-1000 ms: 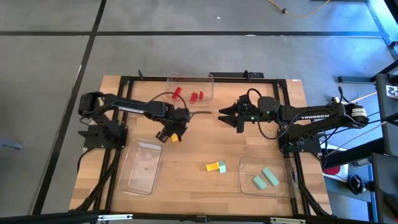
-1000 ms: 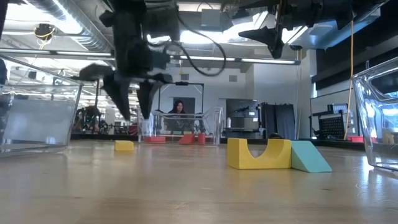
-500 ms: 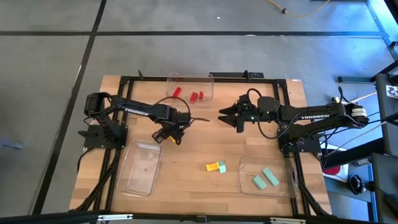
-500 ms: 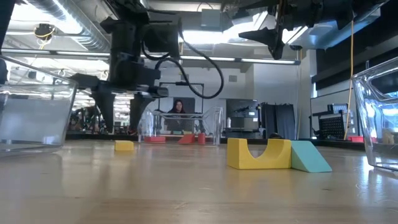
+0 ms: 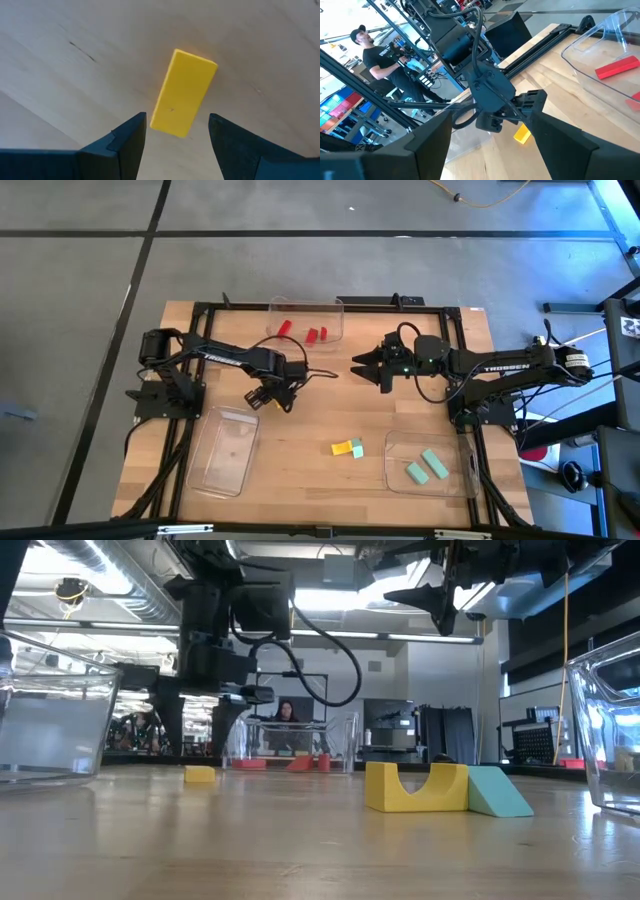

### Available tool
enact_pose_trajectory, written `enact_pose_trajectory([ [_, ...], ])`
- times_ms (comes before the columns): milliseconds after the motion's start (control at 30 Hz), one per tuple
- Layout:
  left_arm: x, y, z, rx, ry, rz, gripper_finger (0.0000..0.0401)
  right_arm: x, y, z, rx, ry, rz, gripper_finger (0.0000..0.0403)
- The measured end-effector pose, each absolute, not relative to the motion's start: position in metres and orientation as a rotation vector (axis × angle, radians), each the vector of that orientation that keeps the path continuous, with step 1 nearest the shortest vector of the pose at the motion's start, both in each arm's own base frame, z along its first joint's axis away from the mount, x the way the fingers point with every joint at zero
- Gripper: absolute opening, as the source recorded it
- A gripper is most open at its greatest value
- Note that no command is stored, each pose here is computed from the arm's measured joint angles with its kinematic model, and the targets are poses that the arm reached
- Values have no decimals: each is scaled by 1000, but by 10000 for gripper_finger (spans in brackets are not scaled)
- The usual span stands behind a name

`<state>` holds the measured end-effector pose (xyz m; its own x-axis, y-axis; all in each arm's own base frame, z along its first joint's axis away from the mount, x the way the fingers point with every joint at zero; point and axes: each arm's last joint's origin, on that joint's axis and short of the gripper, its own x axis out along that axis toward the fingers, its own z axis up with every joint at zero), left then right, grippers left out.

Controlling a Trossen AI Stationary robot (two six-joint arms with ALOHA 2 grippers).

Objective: Sort & place blocks by color
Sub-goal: Put the top left yellow block in the left transparent bin

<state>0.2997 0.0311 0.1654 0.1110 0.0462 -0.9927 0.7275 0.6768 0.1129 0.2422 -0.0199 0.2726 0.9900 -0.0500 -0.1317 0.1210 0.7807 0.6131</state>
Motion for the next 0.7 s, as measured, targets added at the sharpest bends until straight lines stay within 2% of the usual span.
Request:
enact_pose_trajectory([
  [700,296,32,162,699,1403,-574,206,242,-20,273,682,109,-93,272],
])
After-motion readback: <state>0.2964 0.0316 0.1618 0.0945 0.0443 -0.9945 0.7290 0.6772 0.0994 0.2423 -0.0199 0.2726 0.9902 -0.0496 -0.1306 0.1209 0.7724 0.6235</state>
